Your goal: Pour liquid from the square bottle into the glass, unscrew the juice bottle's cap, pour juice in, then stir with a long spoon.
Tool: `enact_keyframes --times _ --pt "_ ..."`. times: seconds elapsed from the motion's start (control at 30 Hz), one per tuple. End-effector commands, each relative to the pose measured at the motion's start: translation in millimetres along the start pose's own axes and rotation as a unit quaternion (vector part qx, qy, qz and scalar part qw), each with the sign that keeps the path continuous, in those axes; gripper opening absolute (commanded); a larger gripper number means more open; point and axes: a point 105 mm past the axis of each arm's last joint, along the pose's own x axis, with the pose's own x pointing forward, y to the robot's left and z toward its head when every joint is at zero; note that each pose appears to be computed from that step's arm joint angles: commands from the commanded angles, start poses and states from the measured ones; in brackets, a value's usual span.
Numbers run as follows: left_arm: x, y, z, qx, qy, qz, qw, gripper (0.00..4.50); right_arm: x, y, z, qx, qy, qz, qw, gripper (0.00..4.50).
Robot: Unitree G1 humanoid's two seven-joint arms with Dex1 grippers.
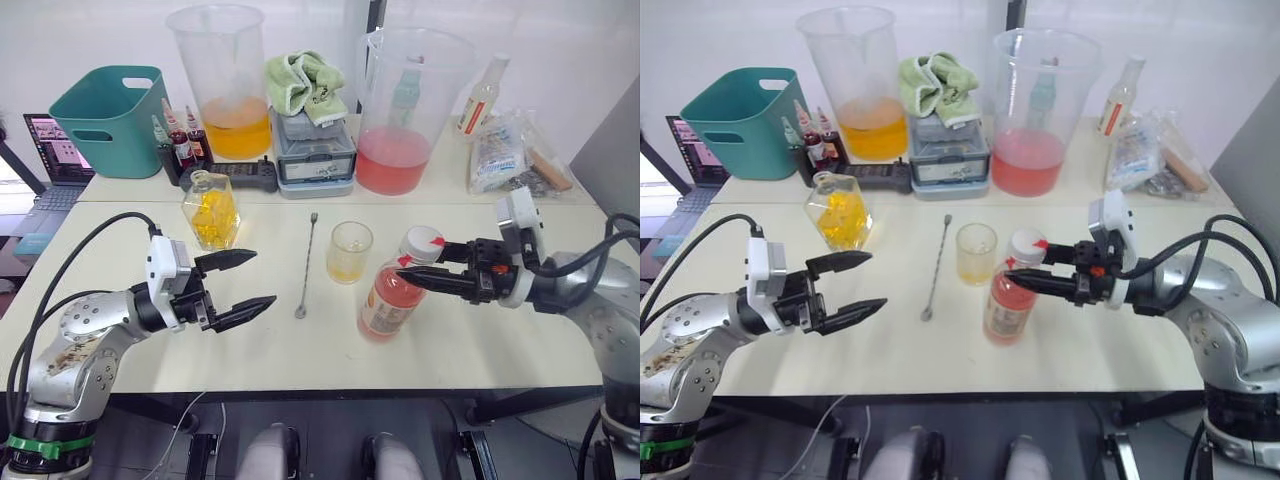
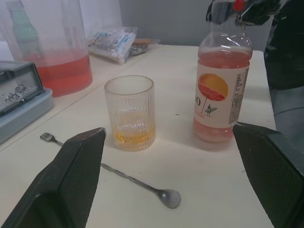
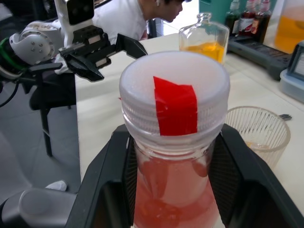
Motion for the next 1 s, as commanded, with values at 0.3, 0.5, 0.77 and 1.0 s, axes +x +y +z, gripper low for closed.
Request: enact_keyframes --times 0.3,0.5,0.77,1.0 --pt "10.4 -1.7 6.4 0.022 -0.017 -0.023 0.999 4.5 2.5 16.0 5.4 -0.008 -0.038 -0.105 0.994 1.53" --pt "10.8 -1.6 6.8 0.022 -0.017 -0.022 0.999 4.5 4.2 15.9 -2.3 -0.008 -0.029 -0.132 0.991 1.53" --pt "9.1 -1.9 7.1 0.024 -0.015 -0.019 0.999 4.5 7.2 17.4 -13.0 0.0 -0.011 -0.137 0.99 1.53" --pt "8.1 -2.1 8.1 0.026 -0.013 -0.016 0.999 4.5 8.6 18.2 -19.3 0.01 -0.006 -0.138 0.99 3.57"
